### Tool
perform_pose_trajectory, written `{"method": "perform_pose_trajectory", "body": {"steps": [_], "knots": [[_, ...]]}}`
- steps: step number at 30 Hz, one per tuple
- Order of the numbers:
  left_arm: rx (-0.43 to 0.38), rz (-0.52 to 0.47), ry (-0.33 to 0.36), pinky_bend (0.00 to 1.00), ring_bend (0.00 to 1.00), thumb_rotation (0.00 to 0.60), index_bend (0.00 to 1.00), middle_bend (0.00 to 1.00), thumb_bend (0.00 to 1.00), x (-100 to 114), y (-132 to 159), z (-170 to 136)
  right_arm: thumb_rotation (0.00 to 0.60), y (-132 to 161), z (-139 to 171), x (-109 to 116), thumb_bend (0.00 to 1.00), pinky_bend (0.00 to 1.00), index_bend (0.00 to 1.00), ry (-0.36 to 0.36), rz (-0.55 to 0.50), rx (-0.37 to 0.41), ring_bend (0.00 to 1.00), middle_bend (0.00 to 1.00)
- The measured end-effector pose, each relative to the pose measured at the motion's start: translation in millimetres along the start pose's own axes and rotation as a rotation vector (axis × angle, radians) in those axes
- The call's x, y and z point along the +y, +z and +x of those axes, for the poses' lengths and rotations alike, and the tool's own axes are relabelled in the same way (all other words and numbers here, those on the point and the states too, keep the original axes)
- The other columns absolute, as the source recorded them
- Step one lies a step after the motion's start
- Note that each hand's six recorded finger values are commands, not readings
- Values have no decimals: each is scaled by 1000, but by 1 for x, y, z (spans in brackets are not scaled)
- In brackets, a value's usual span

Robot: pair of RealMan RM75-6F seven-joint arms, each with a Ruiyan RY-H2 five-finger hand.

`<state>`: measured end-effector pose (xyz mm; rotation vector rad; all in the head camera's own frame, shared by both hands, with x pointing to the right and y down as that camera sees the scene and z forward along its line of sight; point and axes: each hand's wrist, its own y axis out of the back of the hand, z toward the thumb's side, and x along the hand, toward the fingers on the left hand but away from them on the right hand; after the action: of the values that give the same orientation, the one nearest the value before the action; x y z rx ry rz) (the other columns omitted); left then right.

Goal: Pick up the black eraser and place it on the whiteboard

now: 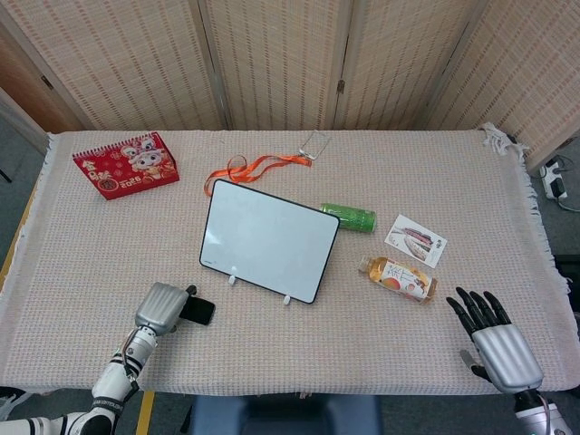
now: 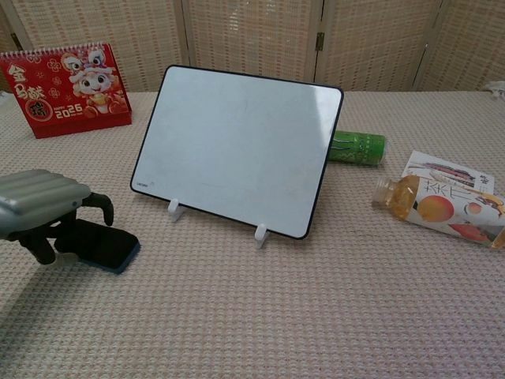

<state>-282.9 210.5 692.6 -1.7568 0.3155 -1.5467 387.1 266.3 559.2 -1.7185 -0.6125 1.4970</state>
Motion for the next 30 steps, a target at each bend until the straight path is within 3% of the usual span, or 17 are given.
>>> {"method": "perform_pose_trajectory", "body": {"steps": [6,11,15,21,25,30], "knots": [[7,-4,-4,1000,968,600,426,1000,341,-2,-1,4,600,0,0,0,349,0,0,0,-1,0,38,0],[4,-4,33,1000,978,600,639,1000,346,3,0,6,600,0,0,0,349,0,0,2,0,0,38,0],[-15,-17,92,1000,982,600,673,1000,355,10,3,5,600,0,0,-1,349,0,0,3,1,0,38,0],[-24,-59,248,1000,986,600,677,1000,358,29,6,0,600,1,0,0,349,0,0,2,0,1,38,0],[-14,-74,391,1000,990,600,677,1000,360,42,11,1,600,1,0,0,349,0,0,1,-1,2,38,0],[-5,-109,501,1000,990,600,677,1000,362,50,28,13,600,1,2,2,349,0,0,-4,-9,5,38,0]]}}
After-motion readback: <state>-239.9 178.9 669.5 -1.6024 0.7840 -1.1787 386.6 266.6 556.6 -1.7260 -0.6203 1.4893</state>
